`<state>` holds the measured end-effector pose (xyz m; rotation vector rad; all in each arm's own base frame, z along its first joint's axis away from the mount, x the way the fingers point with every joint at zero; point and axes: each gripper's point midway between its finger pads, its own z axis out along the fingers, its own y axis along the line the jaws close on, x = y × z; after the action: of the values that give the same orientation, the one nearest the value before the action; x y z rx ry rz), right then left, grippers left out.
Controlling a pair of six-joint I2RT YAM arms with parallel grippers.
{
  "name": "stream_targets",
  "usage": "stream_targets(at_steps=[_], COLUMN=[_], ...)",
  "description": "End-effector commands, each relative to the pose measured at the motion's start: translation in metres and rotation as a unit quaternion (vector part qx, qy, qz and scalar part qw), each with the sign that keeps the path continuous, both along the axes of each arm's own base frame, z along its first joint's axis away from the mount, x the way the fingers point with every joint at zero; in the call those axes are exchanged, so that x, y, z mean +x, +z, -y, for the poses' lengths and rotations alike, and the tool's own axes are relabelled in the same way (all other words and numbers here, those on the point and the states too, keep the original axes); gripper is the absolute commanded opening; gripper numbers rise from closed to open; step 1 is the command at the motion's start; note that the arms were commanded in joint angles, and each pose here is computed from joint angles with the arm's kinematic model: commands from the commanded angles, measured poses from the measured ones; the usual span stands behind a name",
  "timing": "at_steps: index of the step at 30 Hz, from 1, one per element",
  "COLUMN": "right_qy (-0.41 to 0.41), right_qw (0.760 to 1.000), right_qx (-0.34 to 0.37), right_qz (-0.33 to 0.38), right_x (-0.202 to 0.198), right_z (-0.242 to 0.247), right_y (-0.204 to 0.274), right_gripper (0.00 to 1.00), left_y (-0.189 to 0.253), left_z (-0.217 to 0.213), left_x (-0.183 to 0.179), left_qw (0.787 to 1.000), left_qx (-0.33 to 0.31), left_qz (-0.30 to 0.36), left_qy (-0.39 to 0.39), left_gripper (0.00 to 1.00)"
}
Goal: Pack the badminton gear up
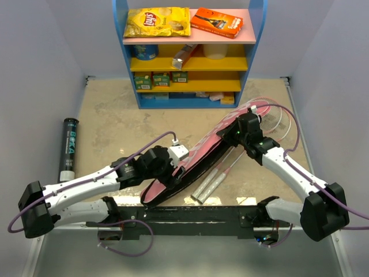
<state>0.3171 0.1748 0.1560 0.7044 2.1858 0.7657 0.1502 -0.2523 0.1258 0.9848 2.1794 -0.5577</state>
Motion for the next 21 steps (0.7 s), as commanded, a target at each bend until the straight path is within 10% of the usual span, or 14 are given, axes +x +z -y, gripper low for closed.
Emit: stream_targets(at_steps=[1,15,19,21], right_qy=[0.004,0.010,0.010,0.010], right_qw=[0.998,0.998,0.998,0.998], right_qx=[0.021,0.023,0.022,0.021], right_qz=[0.055,0.058,0.059,0.059], right_x=[0.015,0.015,0.015,0.015], right_z=[-0.006,-0.006,-0.005,-0.005], right_y=[0.036,0.039,0.039,0.038], right_gripper=[0.00,0.00,0.00,0.00], left_y=[-0.001,-0.020,-0.023,-0.024], left_z=[0.007,0.013,0.015,0.014], left_x=[0.000,0.003,0.005,0.008], left_qw=[1.000,0.999,0.999,0.999], left_qx=[0.000,0.021,0.028,0.033], left_qz=[0.011,-0.002,-0.003,0.002], left_qy=[-0.022,-0.027,-0.026,-0.022], left_gripper=[0.72,0.52,0.00,0.00])
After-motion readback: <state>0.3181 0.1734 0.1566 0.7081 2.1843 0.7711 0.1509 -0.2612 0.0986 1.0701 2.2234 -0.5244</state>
